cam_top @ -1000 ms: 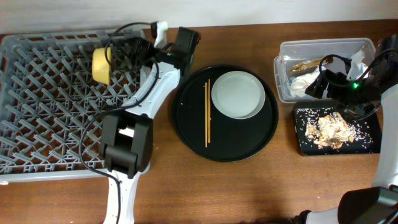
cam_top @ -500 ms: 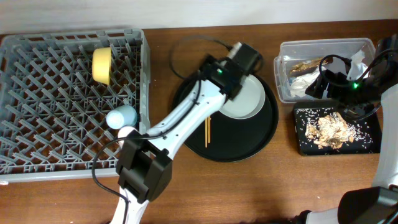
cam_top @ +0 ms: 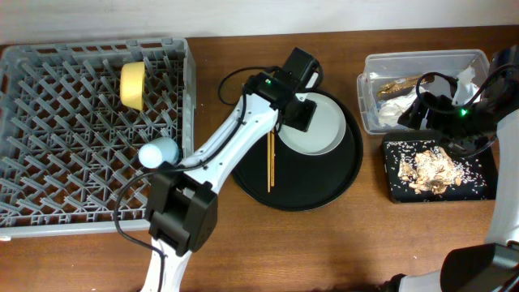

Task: Sort waste into correct bins and load items into the dishwasher rack
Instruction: 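Reach the left gripper to the white plate's rim on the tray, then grasp the white plate's edge with the left gripper and tilt it up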

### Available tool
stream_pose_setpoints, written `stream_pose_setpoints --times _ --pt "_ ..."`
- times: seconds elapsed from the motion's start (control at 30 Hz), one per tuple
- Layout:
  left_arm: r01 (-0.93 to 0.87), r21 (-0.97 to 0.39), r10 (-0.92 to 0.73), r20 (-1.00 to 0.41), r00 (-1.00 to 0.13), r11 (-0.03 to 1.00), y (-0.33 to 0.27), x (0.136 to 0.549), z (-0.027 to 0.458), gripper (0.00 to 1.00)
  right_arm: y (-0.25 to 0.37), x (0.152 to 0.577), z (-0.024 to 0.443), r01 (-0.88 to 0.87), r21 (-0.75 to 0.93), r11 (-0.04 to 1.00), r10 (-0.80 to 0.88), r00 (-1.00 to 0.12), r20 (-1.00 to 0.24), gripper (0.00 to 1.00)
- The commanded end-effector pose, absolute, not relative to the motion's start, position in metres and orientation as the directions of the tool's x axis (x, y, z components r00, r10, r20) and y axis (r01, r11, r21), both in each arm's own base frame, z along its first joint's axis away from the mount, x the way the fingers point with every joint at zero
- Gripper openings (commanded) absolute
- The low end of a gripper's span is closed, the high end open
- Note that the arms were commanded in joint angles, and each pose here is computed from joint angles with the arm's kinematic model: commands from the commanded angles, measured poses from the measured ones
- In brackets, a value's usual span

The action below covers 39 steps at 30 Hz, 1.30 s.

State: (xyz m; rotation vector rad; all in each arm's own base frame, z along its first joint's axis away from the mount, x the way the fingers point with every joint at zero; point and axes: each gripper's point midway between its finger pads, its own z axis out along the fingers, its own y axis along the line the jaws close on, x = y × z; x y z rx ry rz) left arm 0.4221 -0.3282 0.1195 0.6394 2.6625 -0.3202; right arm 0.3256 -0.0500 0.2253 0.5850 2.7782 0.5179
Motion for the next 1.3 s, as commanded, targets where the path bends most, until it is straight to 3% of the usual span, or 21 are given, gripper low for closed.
stream_pose_setpoints --times 0.0,0.23,0.33,0.53,0.63,0.8,1.07,1.27 --pt "0.411 -0.196 0.336 -0.327 -0.883 0.89 -0.337 0.417 0.079 0.43 -0.051 0.323 0.225 0.34 0.383 0.859 0.428 -0.887 -0.173 0.98" --pt "0.329 -0.166 0.259 -0.341 -0.904 0.93 -0.319 0.441 0.065 0.43 -0.051 0.321 0.225 0.344 0.382 0.858 0.429 -0.889 -0.162 0.99" --pt "0.278 -0.154 0.207 -0.363 -0.908 0.948 -0.303 0.459 0.064 0.51 -0.05 0.32 0.225 0.348 0.383 0.855 0.432 -0.888 -0.158 0.99" --pt "0.255 -0.147 0.194 -0.339 -0.921 0.956 -0.295 0.467 0.039 0.52 -0.05 0.32 0.225 0.349 0.383 0.855 0.432 -0.888 -0.157 0.99" --pt "0.251 -0.141 0.198 -0.31 -0.93 0.958 -0.295 0.465 0.02 0.51 -0.05 0.32 0.225 0.349 0.383 0.855 0.432 -0.888 -0.157 0.98" --pt "0.251 -0.16 0.201 -0.277 -0.94 0.955 -0.298 0.462 0.0 0.39 -0.05 0.32 0.225 0.349 0.383 0.855 0.432 -0.888 -0.157 0.99" --pt "0.254 -0.166 0.2 -0.288 -0.937 0.953 -0.3 0.464 0.004 0.35 -0.05 0.32 0.225 0.348 0.386 0.854 0.432 -0.888 -0.157 0.99" --pt "0.263 -0.18 0.192 -0.334 -0.923 0.948 -0.308 0.476 0.039 0.35 -0.05 0.32 0.225 0.347 0.386 0.855 0.432 -0.888 -0.157 0.99"
